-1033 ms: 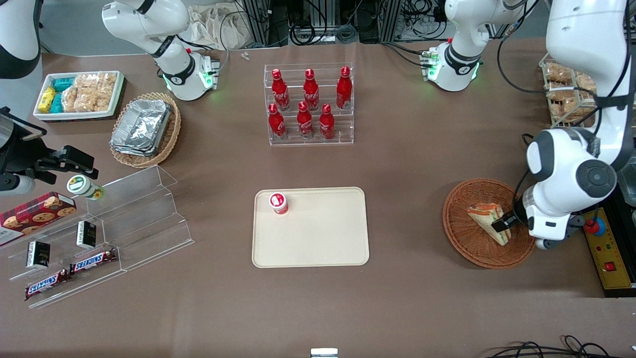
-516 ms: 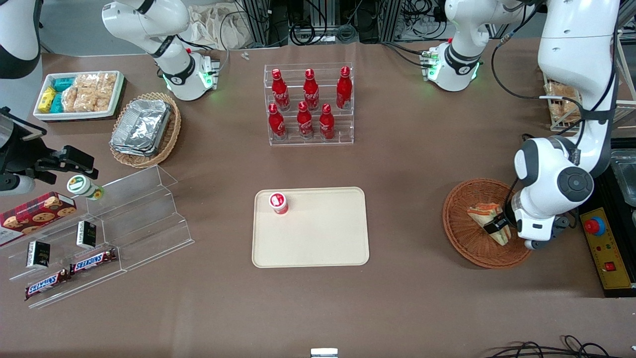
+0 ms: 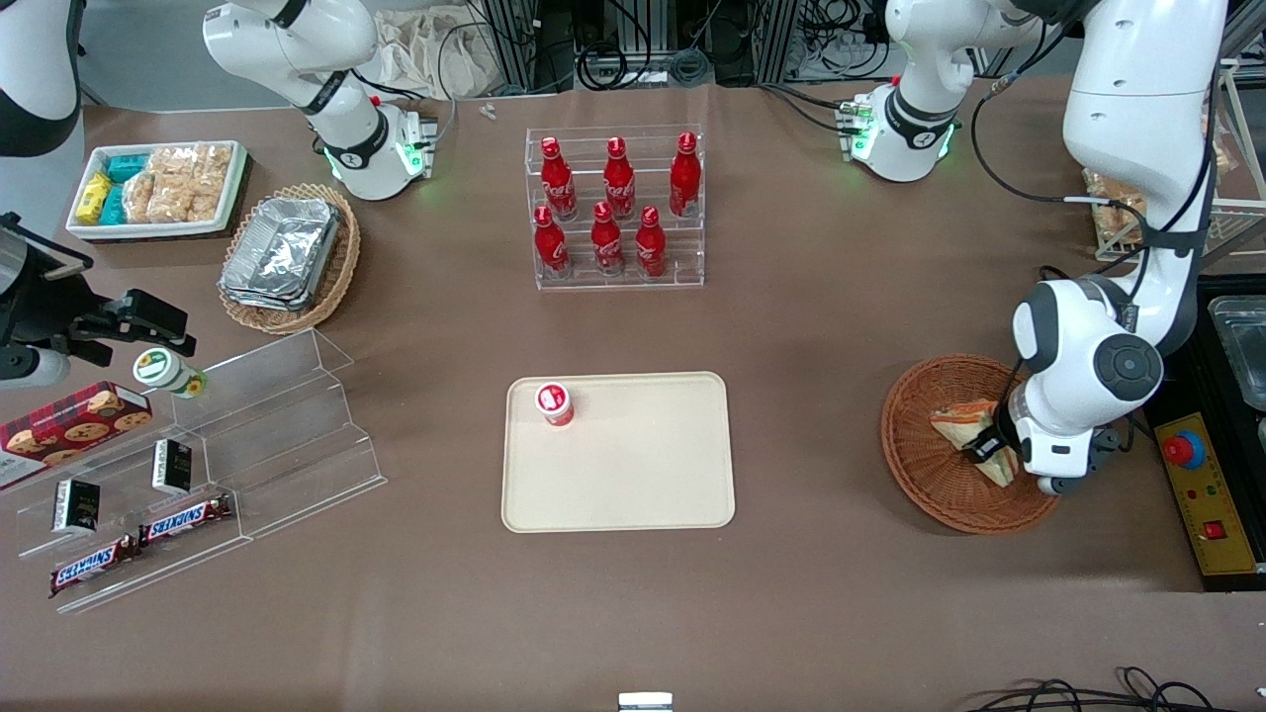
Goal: Place sandwich from basket to tray
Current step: 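Lower the open left gripper over the wrapped sandwich and close on it, then lift the sandwich up out of the basket with the left gripper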
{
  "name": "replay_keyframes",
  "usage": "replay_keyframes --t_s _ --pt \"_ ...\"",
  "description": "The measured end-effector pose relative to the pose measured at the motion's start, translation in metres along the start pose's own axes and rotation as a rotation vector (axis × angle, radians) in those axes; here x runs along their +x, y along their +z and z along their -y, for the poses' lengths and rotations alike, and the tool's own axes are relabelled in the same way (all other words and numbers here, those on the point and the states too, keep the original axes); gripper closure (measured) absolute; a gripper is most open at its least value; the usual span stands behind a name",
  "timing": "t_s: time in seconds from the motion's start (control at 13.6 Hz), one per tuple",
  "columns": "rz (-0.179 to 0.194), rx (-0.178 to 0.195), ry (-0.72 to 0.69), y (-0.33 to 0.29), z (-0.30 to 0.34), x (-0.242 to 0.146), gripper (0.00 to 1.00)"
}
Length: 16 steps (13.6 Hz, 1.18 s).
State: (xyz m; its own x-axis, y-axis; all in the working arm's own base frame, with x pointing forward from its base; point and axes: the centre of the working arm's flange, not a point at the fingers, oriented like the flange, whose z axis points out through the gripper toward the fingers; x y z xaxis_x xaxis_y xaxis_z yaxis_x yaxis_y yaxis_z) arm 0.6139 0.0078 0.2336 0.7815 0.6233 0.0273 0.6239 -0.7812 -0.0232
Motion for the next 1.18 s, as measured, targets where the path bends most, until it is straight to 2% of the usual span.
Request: replay_keyframes --t_s 0.15,0.3,0.59,0.81,0.96,1.18 --pt "-0.008 -0.007 -0.009 -0.009 -0.002 0.001 0.66" --pt "-0.001 -0.003 -0.015 -0.030 -0.003 0.004 0.78" --pt "0.093 0.071 -0.020 -0.132 -0.009 0.012 0.79" --pt "0.168 0.095 -0.010 -0.219 -0.020 0.007 0.84" --pt "0.195 0.100 0.018 -0.260 -0.031 -0.004 0.84" --pt "0.192 0.074 0.111 -0.285 -0.065 -0.036 0.84"
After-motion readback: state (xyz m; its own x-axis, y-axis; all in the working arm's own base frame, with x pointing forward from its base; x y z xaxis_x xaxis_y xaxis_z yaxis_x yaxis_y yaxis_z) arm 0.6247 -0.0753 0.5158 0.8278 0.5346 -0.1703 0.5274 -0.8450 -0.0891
